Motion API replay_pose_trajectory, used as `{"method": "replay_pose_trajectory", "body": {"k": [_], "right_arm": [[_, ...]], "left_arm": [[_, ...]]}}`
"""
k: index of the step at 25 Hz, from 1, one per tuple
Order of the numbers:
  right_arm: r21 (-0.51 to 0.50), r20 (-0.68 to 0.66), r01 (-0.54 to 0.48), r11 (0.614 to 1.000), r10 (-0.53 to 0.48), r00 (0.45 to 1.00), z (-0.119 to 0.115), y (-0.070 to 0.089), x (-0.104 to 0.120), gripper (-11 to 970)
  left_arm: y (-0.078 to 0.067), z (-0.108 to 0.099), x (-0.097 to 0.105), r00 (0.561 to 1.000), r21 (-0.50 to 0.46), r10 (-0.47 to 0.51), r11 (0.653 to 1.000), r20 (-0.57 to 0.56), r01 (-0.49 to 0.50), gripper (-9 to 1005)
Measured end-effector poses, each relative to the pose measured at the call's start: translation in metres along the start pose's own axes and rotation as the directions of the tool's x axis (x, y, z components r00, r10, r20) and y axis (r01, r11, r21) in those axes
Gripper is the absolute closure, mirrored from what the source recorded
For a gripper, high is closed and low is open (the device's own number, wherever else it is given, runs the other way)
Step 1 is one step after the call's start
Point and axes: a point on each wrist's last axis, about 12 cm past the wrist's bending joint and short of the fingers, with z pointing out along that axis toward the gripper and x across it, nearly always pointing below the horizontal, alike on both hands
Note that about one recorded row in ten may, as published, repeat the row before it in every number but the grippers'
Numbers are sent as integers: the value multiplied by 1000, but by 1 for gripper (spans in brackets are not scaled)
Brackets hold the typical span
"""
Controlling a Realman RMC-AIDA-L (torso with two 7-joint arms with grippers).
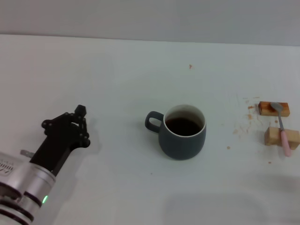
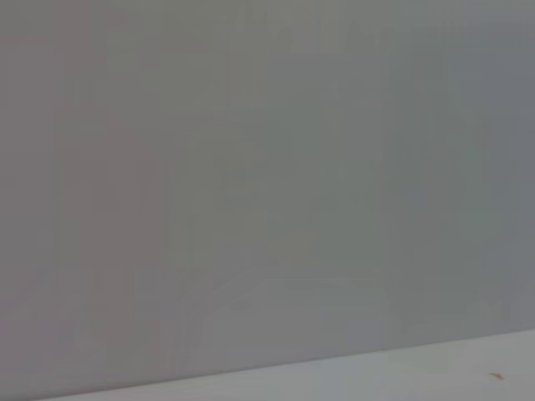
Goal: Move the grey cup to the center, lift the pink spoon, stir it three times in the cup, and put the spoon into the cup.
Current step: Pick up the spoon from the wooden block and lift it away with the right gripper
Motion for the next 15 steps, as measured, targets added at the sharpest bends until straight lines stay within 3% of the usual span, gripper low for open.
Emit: {"method": "replay_pose_trajectory", "body": {"k": [15], "right_arm": [[15,-19,-9,1000,9,1000,6,1,4,208]], "left_arm": [[18,-16,4,999,-66,36,997,8,-35,998]]}}
